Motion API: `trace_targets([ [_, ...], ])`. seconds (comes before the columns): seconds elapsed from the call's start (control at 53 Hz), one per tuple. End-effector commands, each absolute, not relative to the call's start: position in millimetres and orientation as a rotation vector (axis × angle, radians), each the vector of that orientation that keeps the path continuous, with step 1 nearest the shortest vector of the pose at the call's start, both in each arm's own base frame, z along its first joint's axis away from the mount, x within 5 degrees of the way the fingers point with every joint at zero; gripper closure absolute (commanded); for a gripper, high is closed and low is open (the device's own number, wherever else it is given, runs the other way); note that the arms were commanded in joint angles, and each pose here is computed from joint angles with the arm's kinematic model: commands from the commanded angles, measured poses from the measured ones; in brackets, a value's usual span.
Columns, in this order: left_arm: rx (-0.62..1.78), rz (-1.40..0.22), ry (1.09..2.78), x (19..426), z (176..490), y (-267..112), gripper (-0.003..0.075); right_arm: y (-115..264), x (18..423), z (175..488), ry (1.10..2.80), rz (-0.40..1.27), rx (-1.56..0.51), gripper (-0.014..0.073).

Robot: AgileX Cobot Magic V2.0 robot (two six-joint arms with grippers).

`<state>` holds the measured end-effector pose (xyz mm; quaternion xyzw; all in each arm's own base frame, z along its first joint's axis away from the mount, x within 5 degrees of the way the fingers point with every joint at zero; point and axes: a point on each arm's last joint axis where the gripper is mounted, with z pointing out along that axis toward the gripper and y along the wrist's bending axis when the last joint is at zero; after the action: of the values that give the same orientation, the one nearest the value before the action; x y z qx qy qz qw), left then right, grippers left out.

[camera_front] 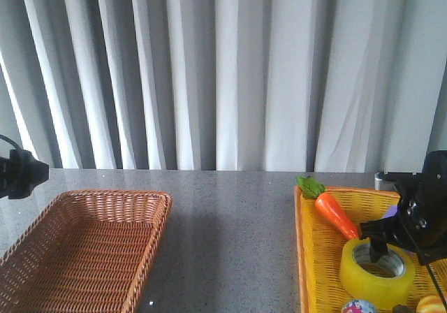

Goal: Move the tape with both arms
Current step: 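Lower the right gripper into the yellow basket around the yellow tape roll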

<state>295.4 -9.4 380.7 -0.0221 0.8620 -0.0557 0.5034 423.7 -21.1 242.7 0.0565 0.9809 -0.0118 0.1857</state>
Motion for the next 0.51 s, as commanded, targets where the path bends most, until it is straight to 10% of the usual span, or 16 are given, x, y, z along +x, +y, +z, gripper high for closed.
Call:
trace_targets([
  [0.0,-0.056,-0.153,1.959,291,405,-12,0.0129,-25,429,266,2.65,-0.048,0.138,0.0022],
  [0.226,-0.056,-0.153,1.961,291,405,-12,0.0129,-25,437,266,2.682,-0.051,0.142,0.0106],
  [0.49,-0.054,-0.153,1.968,291,404,-12,0.0129,-27,435,273,2.713,-0.075,0.138,0.0427],
])
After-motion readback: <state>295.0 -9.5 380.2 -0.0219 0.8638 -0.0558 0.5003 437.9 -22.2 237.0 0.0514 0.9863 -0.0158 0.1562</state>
